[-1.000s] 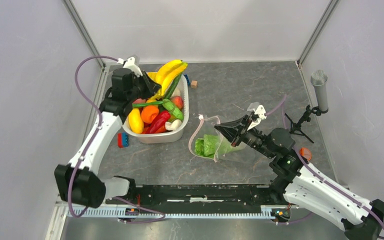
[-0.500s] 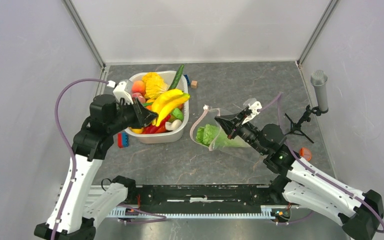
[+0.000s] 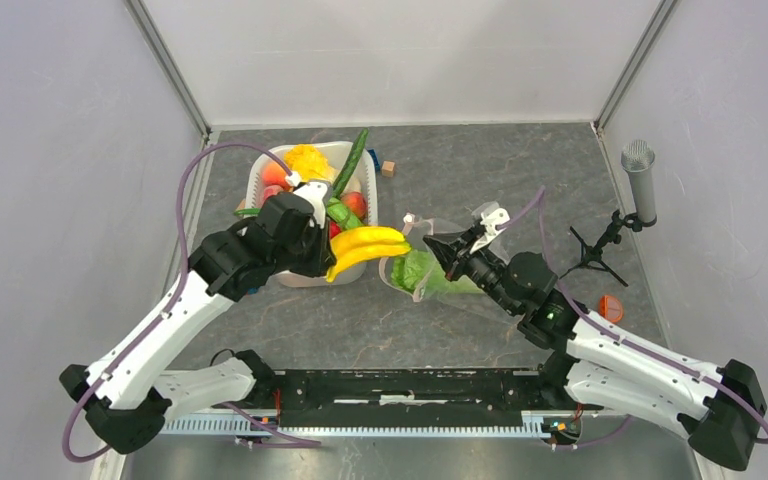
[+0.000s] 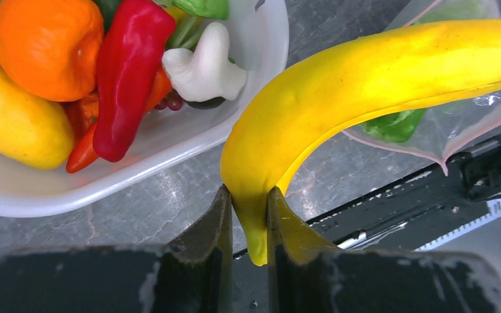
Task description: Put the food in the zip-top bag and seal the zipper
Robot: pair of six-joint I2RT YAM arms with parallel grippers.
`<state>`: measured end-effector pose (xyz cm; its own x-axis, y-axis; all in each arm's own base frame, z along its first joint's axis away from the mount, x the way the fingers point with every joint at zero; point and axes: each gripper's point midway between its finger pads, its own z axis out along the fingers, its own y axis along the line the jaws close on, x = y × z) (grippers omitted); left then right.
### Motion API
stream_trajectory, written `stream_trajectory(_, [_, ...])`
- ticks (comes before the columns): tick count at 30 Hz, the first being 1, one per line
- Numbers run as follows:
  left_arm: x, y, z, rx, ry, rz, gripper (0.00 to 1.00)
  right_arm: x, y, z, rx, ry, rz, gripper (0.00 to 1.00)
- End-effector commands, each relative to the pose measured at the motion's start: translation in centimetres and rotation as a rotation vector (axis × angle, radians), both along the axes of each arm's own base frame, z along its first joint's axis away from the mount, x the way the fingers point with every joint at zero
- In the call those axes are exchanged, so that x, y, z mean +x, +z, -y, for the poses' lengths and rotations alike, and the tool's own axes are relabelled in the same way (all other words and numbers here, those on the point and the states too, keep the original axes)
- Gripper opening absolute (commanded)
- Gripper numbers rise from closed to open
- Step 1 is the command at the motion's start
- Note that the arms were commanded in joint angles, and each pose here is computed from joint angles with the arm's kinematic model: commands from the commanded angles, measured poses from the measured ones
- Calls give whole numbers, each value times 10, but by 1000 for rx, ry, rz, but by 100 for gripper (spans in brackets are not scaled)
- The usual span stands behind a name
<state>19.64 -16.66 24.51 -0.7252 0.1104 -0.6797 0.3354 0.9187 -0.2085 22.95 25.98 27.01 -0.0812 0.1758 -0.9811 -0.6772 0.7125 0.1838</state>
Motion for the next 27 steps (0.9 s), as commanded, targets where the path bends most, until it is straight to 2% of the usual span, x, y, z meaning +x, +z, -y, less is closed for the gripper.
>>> stream_trajectory(1, [9,6,-4,40,74,39,2,2,47,2,82,-48,102,0])
stream_trajectory(4, [11,-1,0,95,83,25,2,-1,46,-1,70,-46,106,0])
stream_trajectory(10, [19,-2,21,110,85,33,2,-5,43,-2,42,-79,107,0])
stream_trajectory(20, [28,-11,59,79,31,13,2,-25,34,-27,-76,-46,165,0])
stream_trajectory(25, [34,-10,67,111,18,5,2,-33,31,-34,-108,-65,184,0])
stream_trajectory(27, [34,-7,73,83,3,5,2,-33,31,-36,-103,-70,182,0])
